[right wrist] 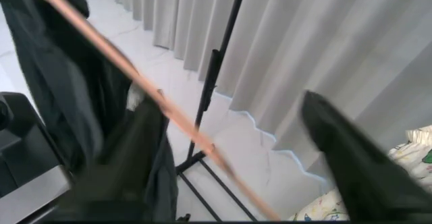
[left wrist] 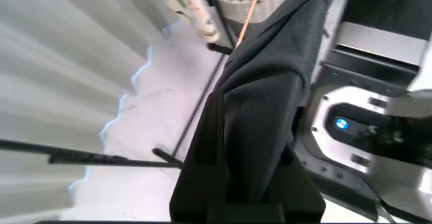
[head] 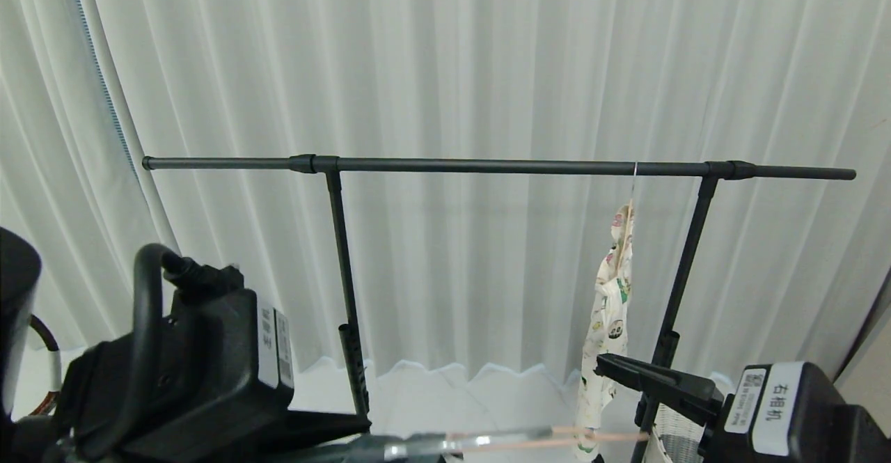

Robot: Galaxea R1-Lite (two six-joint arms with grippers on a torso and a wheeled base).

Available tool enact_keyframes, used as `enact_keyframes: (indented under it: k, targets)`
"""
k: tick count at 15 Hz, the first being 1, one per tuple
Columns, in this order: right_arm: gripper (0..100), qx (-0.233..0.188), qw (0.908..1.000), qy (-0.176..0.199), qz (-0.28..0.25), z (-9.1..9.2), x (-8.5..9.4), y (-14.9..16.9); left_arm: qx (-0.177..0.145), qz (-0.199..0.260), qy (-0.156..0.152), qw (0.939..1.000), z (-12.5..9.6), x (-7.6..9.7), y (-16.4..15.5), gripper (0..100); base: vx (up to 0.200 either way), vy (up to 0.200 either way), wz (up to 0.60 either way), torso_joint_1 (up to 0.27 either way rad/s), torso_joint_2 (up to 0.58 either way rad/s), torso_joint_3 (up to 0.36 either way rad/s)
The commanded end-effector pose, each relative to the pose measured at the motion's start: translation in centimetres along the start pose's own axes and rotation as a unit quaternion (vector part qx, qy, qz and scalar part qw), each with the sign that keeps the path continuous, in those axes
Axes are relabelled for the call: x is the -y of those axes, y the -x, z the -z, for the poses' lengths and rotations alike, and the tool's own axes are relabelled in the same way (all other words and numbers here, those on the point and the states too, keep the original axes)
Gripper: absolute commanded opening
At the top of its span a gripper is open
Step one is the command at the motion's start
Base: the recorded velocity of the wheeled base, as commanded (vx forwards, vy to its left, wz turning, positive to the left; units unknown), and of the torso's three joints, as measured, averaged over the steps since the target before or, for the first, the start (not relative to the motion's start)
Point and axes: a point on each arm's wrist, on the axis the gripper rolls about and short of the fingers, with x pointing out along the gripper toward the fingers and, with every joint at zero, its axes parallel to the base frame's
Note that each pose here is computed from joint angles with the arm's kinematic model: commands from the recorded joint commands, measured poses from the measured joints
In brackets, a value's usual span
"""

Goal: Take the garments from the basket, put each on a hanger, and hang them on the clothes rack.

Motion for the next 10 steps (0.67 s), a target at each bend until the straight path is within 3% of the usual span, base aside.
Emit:
enact_keyframes:
  k: [1,5,7,10]
  targets:
    - [100,0.001,1.0,0.002,0.0,0.0,0.0,0.1,-0.003,-0.028,0.009,0.9996,0.3,-0.5,-0.2,0,0.0,0.0,0.0,0.0,0.0,0.0]
    - [100,-0.001,1.0,0.001,-0.001,0.1,0.1,0.1,0.004,-0.108,0.037,0.9934,1.3,-2.0,-0.6,0,0.0,0.0,0.0,0.0,0.0,0.0]
    - [100,-0.009,0.9998,-0.017,0.001,0.3,0.1,-0.1,0.031,-0.13,0.053,0.9896,0.6,-2.7,0.0,0,0.0,0.0,0.0,0.0,0.0,0.0]
    - [100,-0.061,0.9958,-0.064,0.023,1.4,0.4,-1.2,0.079,-0.14,0.079,0.9839,-0.8,-2.9,1.7,0,0.0,0.0,0.0,0.0,0.0,0.0]
